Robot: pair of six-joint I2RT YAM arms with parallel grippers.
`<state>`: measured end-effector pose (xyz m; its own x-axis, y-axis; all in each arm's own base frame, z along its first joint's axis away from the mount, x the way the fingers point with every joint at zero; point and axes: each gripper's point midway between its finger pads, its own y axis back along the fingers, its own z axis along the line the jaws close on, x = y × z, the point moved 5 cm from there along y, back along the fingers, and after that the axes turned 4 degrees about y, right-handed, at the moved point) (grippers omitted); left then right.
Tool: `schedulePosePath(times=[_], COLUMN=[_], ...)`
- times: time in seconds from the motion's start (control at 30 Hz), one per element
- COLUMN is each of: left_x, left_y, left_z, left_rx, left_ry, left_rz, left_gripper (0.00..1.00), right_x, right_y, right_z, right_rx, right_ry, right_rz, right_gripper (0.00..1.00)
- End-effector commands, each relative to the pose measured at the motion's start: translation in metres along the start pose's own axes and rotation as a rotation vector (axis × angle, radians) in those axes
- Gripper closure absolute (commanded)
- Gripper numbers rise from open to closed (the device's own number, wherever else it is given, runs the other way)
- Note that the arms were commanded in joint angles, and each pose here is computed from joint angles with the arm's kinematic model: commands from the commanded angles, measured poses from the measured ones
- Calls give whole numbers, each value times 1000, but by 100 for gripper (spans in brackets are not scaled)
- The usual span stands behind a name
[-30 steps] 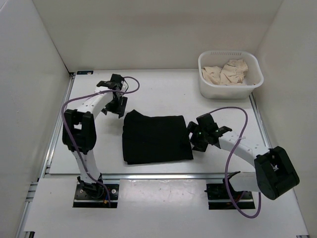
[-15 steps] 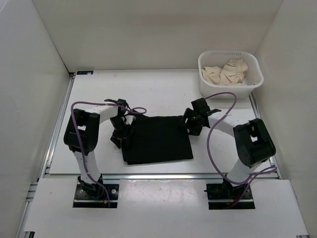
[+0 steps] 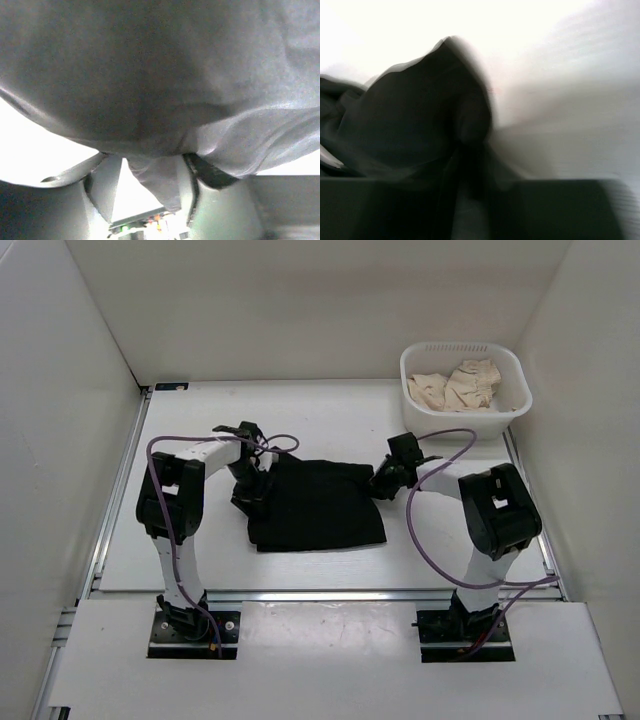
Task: Fold and stack the trousers
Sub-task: Fold the trousers
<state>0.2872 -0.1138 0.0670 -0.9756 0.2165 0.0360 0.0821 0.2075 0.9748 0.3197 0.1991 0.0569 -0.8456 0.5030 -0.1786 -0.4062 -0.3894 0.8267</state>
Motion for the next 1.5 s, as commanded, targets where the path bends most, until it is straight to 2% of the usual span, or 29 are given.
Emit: schedulePosePath(times=[0.0,0.03,0.13,0.17,0.2,0.27,0.33,0.47,0.5,0.63,0.83,1.03,1.47], left_x=[-12,-14,-13,-17,-19,-16,-11,22,40,90,131,142,154], left_y=[17,22,51,66,78,116,153,175,164,145,142,149,150], left_z=[1,11,25,32,36,47,52,86,106,139,149,151,147], left_rx=[4,-22,-76,-125,-154,-232,-281,-418,-480,-526,-507,-586,-611], left_ry=[-2,21,55,63,69,96,116,227,291,440,563,582,587], left_rz=[-82,-100,-162,-205,-247,-355,-475,-546,-501,-434,-512,-544,-579], left_gripper=[40,32,23,19,4,0,0,0,0,0,0,0,0], right_x=[-10,-15,-23,-22,-21,-31,-33,-35,-34,-31,-39,-42,-35], right_y=[-6,-1,23,40,50,82,112,163,170,197,216,227,240], right_z=[-5,3,2,3,2,8,7,-10,-16,-49,-73,-71,-78], right_rx=[74,69,132,149,162,171,216,259,264,296,304,298,309], right_ry=[52,73,152,173,195,244,281,297,293,264,198,225,254], right_rz=[-2,-5,-16,-18,-23,-89,-89,-88,-75,-62,-123,-146,-216], right_gripper=[66,49,10,5,1,1,1,1,1,1,1,1,1])
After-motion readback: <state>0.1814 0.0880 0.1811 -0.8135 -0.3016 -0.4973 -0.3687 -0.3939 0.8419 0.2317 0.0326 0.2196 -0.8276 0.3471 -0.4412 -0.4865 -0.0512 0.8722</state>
